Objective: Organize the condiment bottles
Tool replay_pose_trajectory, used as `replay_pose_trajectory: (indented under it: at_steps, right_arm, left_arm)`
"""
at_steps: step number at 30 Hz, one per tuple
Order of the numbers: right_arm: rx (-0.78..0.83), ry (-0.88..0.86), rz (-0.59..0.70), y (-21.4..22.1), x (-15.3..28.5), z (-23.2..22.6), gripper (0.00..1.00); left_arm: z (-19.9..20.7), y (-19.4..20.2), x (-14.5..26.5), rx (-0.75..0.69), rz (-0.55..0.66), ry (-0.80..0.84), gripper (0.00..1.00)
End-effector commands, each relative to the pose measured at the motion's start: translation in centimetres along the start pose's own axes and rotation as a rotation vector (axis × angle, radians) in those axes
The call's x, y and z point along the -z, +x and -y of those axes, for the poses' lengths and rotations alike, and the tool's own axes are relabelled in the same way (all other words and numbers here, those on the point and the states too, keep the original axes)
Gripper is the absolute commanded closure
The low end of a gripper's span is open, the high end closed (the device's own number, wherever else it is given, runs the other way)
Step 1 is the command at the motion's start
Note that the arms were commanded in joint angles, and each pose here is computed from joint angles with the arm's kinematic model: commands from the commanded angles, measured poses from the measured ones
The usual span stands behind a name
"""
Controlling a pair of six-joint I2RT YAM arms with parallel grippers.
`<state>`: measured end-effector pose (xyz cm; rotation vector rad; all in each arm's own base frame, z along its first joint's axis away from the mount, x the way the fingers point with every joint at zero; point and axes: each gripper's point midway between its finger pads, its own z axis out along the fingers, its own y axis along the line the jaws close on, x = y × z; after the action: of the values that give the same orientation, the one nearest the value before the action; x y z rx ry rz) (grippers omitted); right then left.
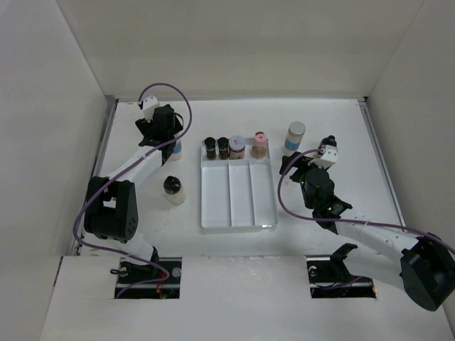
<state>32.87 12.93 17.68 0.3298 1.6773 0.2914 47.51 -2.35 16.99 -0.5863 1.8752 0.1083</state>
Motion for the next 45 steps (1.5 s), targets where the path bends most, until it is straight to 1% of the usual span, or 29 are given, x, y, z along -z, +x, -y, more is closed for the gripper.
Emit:
replay_pose_trajectory:
  at_steps: [1, 7, 12, 19, 21, 23, 25, 29, 32, 35, 38, 45]
  right_arm:
    - [-0.042, -0.05, 0.068, -2.7, -0.2, -2.1, 0.09]
    - [-0.041, -0.05, 0.068, -2.7, -0.2, -2.1, 0.09]
    - [-0.036, -0.051, 0.06, -2.5, -0.4, -2.2, 0.09]
    - [-0.041, -0.053, 0.067, -2.8, -0.3, -2.3, 0.08]
    - [-0.041, -0.054, 0.066, -2.7, -0.3, -2.2, 0.07]
    - [-0.039, -0.053, 0.064, -2.6, -0.3, -2.2, 0.07]
    - [-0.037, -0.053, 0.064, -2.6, -0.3, -2.3, 0.07]
    - [-0.032, -0.049, 0.057, -2.4, -0.5, -2.2, 0.07]
    - [-0.03, -0.053, 0.057, -2.4, -0.5, -2.4, 0.07]
    - [-0.029, -0.054, 0.056, -2.4, -0.5, -2.4, 0.07]
    - [-0.031, -0.058, 0.057, -2.4, -0.4, -2.5, 0.07]
    - [-0.033, -0.056, 0.064, -2.6, -0.3, -2.4, 0.06]
  left_arm:
    - [-0.3, 0.0, 1.5, -0.018, -0.004, 0.007, 0.27]
    - [-0.3, -0.3, 2.4, -0.012, 0.003, 0.018, 0.24]
    - [0.7, -1.3, 3.5, 0.004, 0.031, 0.058, 0.2]
    - [1.7, 1.1, 1.8, -0.042, -0.036, 0.062, 0.21]
    - [1.5, 1.4, 1.4, -0.045, -0.04, 0.054, 0.24]
    - [1.4, 1.4, 1.1, -0.045, -0.039, 0.044, 0.3]
    - [1.4, 1.3, 0.9, -0.044, -0.036, 0.043, 0.38]
    - [1.9, 1.0, 0.9, -0.052, -0.032, 0.047, 0.58]
    - [1.7, -0.4, 1.7, -0.049, 0.011, 0.039, 0.67]
    - [1.5, -2.7, 3.0, -0.051, 0.063, 0.045, 0.7]
    - [1.5, -5.3, 4.9, -0.033, 0.122, 0.066, 0.71]
    - [3.8, -10.6, 11.0, 0.002, 0.237, 0.189, 0.71]
